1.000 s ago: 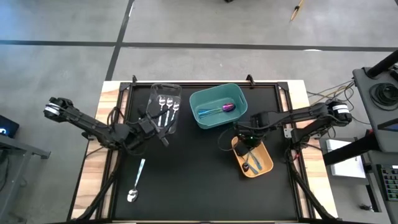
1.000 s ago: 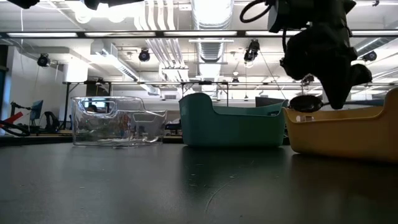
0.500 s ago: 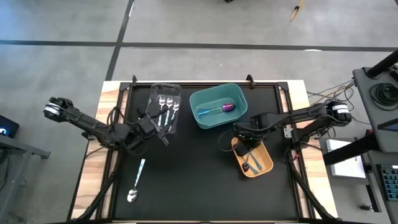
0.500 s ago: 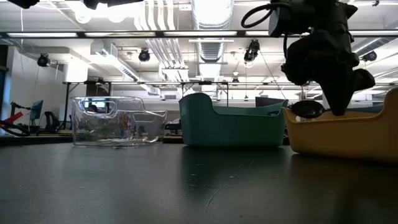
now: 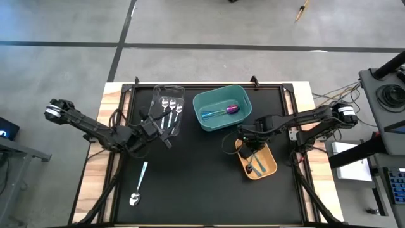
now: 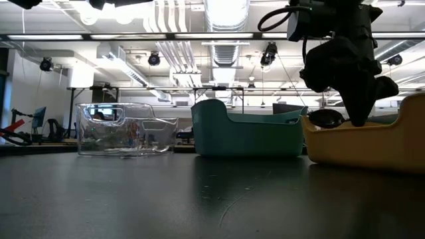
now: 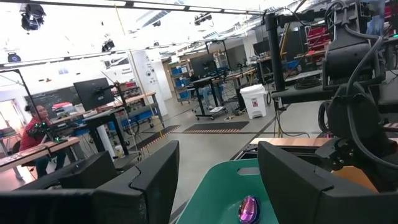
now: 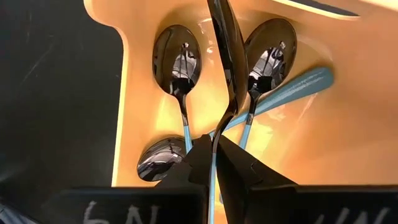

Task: Sort silverware by color (type)
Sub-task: Put the black spoon into the yellow bin

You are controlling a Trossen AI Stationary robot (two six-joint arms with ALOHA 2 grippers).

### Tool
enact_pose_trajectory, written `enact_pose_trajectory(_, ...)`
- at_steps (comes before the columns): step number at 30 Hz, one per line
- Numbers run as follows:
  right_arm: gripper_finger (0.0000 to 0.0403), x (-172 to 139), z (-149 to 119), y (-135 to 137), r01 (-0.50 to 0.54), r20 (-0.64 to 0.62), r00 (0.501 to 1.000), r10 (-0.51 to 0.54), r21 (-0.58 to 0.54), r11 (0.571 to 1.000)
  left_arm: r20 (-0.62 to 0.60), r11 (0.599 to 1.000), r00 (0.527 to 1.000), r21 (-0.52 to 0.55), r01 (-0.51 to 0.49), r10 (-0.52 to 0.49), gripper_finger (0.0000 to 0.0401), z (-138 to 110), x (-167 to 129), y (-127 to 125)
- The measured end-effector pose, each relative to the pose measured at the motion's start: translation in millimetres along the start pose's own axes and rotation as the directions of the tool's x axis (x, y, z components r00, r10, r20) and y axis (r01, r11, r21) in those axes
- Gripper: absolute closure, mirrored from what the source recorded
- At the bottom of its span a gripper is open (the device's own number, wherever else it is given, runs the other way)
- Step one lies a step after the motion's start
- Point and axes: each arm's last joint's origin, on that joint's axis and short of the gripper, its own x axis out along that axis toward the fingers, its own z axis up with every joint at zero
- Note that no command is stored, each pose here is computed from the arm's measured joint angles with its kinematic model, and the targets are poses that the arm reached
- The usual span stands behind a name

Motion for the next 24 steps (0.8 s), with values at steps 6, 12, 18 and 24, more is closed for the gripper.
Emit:
enact_pose_trajectory(6, 0.0394, 4.2, 0.1, -1.6, -0.007, 0.004, 1.000, 0.007, 0.007, 1.000, 0.000, 1.000, 1.000, 0.000, 0.000, 0.000, 0.0202, 0.0, 0.0, 0.0)
enact_pose_trajectory(12, 0.0394, 8.4, 1.0, -1.5, -0.036, 0.011, 0.999, 0.036, 0.018, 0.999, 0.000, 1.000, 1.000, -0.001, -0.001, 0.001, 0.0202, 0.1, 0.0, 0.1)
enact_pose_trajectory(18, 0.0394, 10.4, 1.0, -2.3, -0.040, 0.013, 0.999, 0.039, 0.025, 0.999, 0.000, 1.000, 1.000, -0.001, -0.001, 0.001, 0.0202, 0.1, 0.0, 0.1)
enact_pose_trajectory(24, 0.0394, 10.4, 1.1, -2.2, -0.041, 0.013, 0.999, 0.041, 0.027, 0.999, 0.000, 1.000, 1.000, -0.001, -0.001, 0.001, 0.0202, 0.1, 0.0, 0.1)
